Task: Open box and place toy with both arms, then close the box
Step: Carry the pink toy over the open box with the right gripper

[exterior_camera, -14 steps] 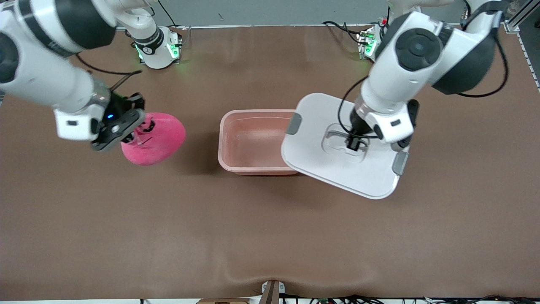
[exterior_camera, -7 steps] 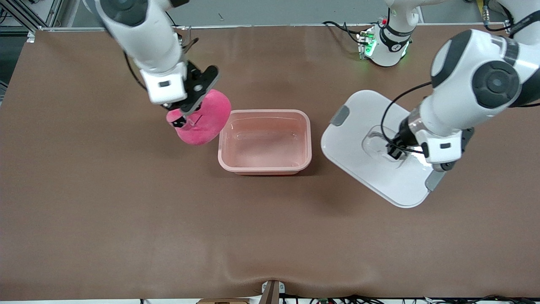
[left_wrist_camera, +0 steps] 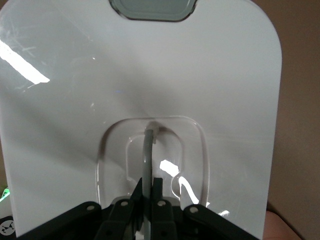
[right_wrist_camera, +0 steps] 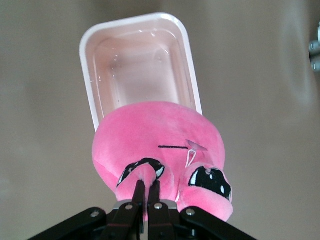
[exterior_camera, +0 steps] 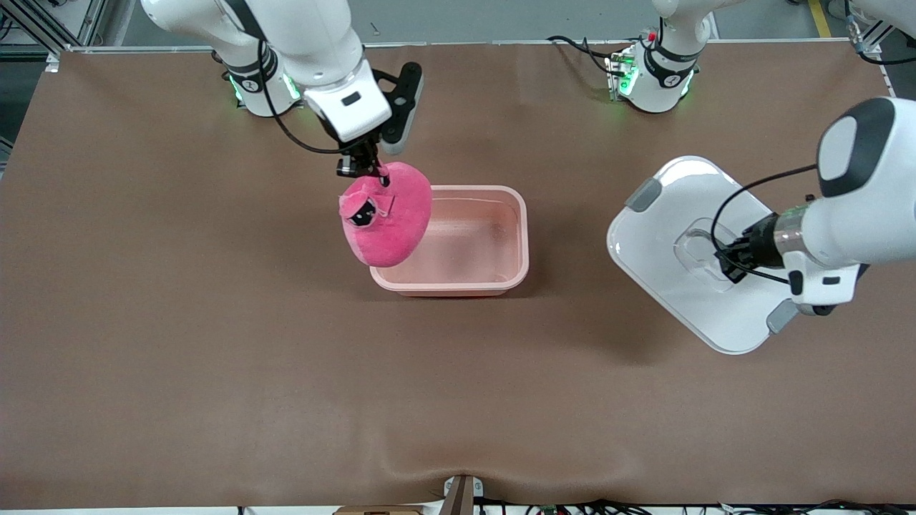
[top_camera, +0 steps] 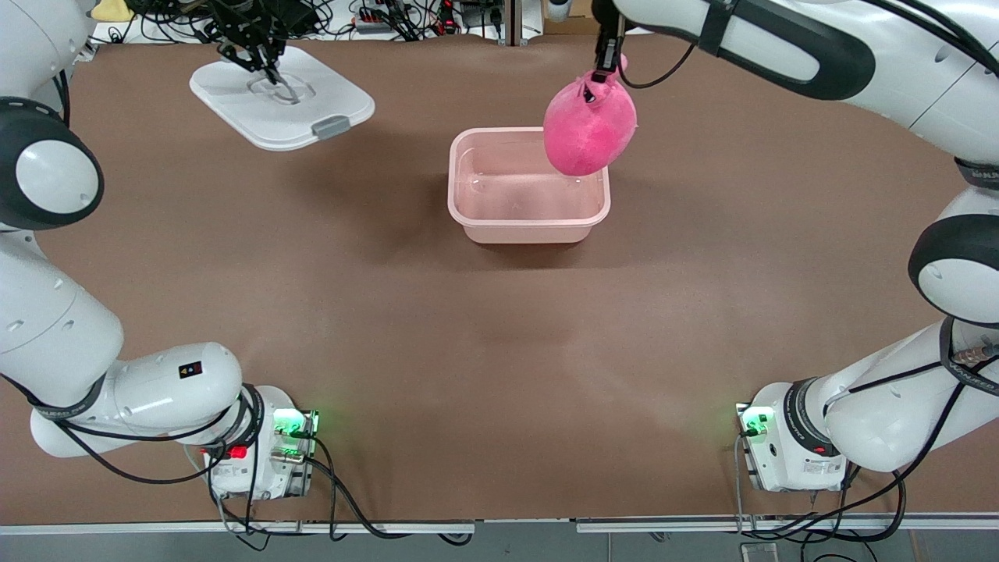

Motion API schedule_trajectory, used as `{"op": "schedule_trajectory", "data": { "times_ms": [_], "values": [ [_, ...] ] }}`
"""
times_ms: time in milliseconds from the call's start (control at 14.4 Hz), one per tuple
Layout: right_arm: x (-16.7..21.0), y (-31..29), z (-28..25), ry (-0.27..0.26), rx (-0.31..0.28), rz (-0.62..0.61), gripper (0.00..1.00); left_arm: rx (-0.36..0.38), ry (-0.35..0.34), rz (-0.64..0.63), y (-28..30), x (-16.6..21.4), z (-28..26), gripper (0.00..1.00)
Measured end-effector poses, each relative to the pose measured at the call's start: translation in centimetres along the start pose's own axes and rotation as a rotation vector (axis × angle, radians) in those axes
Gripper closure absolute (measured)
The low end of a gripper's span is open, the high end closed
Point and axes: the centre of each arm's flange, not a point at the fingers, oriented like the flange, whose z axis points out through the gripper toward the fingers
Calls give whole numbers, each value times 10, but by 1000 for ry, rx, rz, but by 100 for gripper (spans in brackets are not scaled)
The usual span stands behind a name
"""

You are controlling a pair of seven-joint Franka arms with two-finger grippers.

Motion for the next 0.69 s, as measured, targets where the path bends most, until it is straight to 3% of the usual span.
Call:
{"op": "schedule_trajectory", "data": {
  "times_ms": [278,695],
  "values": [
    [25,-13,15,15,-14,-262,95,2,-15,16,3,1,6,93],
    [29,1,58,-15,-11,-408,95,22,-32,26,5,-2,18,93]
  ]
}}
